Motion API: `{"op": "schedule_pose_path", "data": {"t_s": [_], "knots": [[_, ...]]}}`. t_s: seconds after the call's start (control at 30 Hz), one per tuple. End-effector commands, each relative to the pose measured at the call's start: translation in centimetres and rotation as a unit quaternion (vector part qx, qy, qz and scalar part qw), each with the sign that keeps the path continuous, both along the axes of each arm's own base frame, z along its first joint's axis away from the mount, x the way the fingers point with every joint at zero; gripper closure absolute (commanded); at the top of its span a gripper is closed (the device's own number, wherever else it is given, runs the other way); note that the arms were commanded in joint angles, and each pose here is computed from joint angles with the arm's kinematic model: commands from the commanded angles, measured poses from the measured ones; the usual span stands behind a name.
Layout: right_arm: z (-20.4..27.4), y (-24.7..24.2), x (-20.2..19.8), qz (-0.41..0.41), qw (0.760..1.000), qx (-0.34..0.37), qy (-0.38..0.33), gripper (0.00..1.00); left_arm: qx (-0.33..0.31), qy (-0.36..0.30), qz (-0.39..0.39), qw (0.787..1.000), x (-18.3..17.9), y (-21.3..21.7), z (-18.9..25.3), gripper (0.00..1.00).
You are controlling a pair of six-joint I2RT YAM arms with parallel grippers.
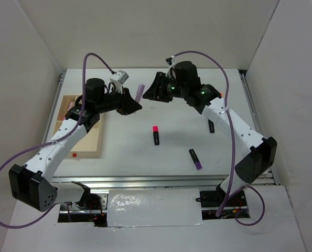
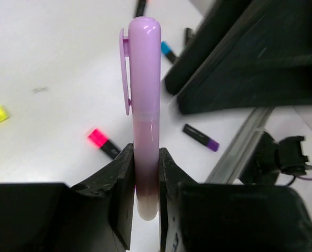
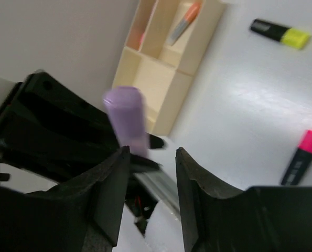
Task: Sort the stationery into containers
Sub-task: Pass the stationery from the right arm to the left, then place the stationery into the container
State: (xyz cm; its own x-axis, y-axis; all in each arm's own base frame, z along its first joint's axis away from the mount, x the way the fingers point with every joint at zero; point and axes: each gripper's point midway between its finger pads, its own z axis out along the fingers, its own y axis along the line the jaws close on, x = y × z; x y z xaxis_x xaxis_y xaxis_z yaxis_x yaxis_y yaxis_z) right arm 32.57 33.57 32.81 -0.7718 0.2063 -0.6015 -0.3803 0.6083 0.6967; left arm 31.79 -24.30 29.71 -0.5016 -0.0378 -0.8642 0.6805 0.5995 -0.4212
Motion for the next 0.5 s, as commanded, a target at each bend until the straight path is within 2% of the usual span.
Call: {"op": "schedule_pose_path", "data": {"t_s": [0.0,0.07,0.13,0.17,0.23,0.27,0.37,0.43,0.47], "knots": [[2.6,-4.8,2.0,-0.037,0.998,0.014,-0.050,0.52,0.021,-0.026,0.068,0.997,1.7,4.2,1.7,1.00],[1.5,-9.1,3.6,-0.066,0.995,-0.020,-0.065,0.52,0.035,-0.001,0.106,0.994,3.3,7.5,0.3,1.00],[0.1,-11.5,4.1,-0.057,0.994,-0.051,-0.072,0.52,0.047,0.019,0.137,0.989,4.7,10.4,-0.9,1.00],[-0.5,-13.6,4.8,-0.063,0.993,-0.068,-0.075,0.52,0.054,0.018,0.172,0.983,6.1,13.3,-0.7,1.00],[-3.2,-15.6,4.3,-0.037,0.989,-0.126,-0.069,0.52,0.102,0.050,0.216,0.970,8.1,17.1,-3.4,1.00],[-4.2,-16.9,4.4,-0.039,0.986,-0.145,-0.065,0.53,0.124,0.047,0.263,0.956,9.4,20.2,-3.2,1.00],[-9.5,-19.3,2.6,-0.023,0.978,-0.209,-0.012,0.53,0.191,0.072,0.310,0.929,11.9,25.5,-6.8,1.00],[-12.0,-20.5,1.6,-0.016,0.971,-0.237,0.017,0.54,0.215,0.081,0.325,0.917,12.8,27.5,-7.6,1.00],[-13.7,-20.8,0.6,-0.005,0.969,-0.246,0.038,0.54,0.233,0.106,0.334,0.907,13.3,28.5,-9.6,1.00]]}}
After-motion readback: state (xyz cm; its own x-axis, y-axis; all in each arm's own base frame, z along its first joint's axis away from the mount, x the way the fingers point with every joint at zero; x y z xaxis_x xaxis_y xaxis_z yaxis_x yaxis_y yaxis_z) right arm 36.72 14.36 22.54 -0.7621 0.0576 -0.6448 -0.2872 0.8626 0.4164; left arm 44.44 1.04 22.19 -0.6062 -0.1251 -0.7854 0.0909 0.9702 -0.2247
